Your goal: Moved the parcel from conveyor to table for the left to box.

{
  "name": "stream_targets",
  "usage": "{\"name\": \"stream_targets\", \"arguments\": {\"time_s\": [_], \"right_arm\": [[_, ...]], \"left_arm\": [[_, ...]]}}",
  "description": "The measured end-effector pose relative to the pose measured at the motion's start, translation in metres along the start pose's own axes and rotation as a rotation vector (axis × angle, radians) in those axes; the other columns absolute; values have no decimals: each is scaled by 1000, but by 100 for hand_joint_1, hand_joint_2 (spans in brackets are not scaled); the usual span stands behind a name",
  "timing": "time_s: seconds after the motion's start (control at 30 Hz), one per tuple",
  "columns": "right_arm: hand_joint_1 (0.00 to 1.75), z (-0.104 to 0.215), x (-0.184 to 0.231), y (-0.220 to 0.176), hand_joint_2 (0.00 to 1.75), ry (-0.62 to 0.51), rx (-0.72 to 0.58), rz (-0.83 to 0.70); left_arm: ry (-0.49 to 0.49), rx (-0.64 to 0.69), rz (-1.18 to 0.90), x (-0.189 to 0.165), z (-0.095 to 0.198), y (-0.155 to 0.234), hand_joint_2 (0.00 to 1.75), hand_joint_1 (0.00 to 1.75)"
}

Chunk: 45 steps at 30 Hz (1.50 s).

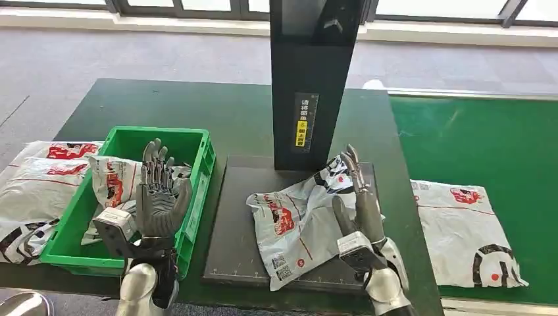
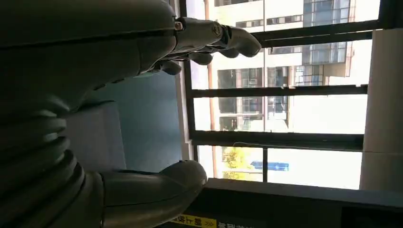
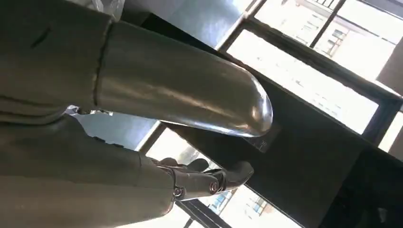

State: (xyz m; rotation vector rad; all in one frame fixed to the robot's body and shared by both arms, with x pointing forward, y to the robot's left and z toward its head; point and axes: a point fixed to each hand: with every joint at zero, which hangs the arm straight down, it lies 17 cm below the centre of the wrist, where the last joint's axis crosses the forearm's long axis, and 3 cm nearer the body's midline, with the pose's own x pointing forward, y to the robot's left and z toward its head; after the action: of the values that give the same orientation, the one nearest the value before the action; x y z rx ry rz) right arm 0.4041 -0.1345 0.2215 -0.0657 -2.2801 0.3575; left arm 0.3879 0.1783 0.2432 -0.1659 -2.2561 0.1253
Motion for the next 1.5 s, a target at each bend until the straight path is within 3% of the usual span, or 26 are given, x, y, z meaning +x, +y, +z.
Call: {"name": "stream_targets", "arguments": {"time_s": [0.6,0.63,0.73,0.9,1.5], "right_arm": [[0,0,2,-3,0,-7,-13,21],[0,-1,1,-12,175,-11,-60,75],[0,-2,0,-52,175,-10,-223,224],[0,2,2,-90,175,-9,-362,369],[0,7,1,-107,175,8,-439,425]], "left_arm": [[-1,-2,-3,0,0,0,175,0],[2,-13,-15,-1,0,-2,175,0],[31,-60,-107,-11,2,-13,175,0],[110,-177,-121,-41,15,-55,175,0],[197,-294,-121,-75,41,-96,175,0]]}}
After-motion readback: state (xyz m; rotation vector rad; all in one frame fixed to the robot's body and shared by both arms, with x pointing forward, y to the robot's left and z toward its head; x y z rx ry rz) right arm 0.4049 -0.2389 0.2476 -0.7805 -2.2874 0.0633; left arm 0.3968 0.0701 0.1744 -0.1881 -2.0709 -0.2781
